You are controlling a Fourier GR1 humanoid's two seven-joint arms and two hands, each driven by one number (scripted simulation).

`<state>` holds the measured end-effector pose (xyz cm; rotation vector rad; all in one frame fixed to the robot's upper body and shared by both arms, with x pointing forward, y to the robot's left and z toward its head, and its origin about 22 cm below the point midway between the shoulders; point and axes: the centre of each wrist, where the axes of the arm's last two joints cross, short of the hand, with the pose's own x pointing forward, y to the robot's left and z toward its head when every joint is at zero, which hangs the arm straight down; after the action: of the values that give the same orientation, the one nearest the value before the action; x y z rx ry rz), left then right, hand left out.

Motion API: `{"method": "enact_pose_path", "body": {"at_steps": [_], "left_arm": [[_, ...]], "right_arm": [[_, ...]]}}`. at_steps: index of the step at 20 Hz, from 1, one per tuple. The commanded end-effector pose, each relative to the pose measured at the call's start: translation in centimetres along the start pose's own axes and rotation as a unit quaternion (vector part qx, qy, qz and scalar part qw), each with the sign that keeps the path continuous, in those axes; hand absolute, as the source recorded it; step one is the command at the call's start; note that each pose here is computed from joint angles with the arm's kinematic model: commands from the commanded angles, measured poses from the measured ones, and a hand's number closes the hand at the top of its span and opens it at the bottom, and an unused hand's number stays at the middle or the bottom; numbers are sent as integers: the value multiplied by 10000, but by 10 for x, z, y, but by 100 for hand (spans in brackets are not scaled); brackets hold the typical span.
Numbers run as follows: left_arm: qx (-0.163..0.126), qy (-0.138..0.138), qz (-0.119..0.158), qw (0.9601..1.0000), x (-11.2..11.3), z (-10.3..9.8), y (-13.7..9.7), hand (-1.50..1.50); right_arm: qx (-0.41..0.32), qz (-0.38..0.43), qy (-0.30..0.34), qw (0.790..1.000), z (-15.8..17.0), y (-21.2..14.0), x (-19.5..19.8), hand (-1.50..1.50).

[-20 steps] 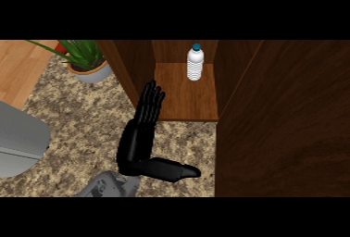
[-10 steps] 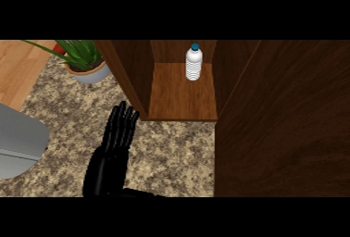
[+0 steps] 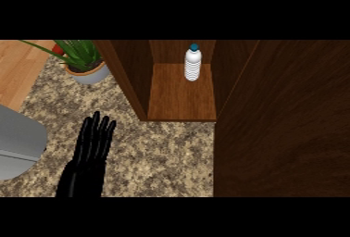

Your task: Pick up the bottled water, place it into the cabinet and close the cabinet

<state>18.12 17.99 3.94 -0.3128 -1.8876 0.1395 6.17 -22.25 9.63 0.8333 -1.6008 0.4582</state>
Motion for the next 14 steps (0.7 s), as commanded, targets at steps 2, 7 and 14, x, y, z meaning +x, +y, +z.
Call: {"method": "enact_pose_path", "body": {"at_steps": [2,7,14], "left_arm": [[121,-16,70,9999,8,5,11,-150],[111,-88,14,9999,16,17,29,-150],[159,14,34,9999,26,32,44,-150]], "right_arm": [[228,1294,-135,9912,-22,24,50,150],[462,1511,-299,9870,-41,34,50,150],[649,1796,-222,9813,-83,47,37,150]]}}
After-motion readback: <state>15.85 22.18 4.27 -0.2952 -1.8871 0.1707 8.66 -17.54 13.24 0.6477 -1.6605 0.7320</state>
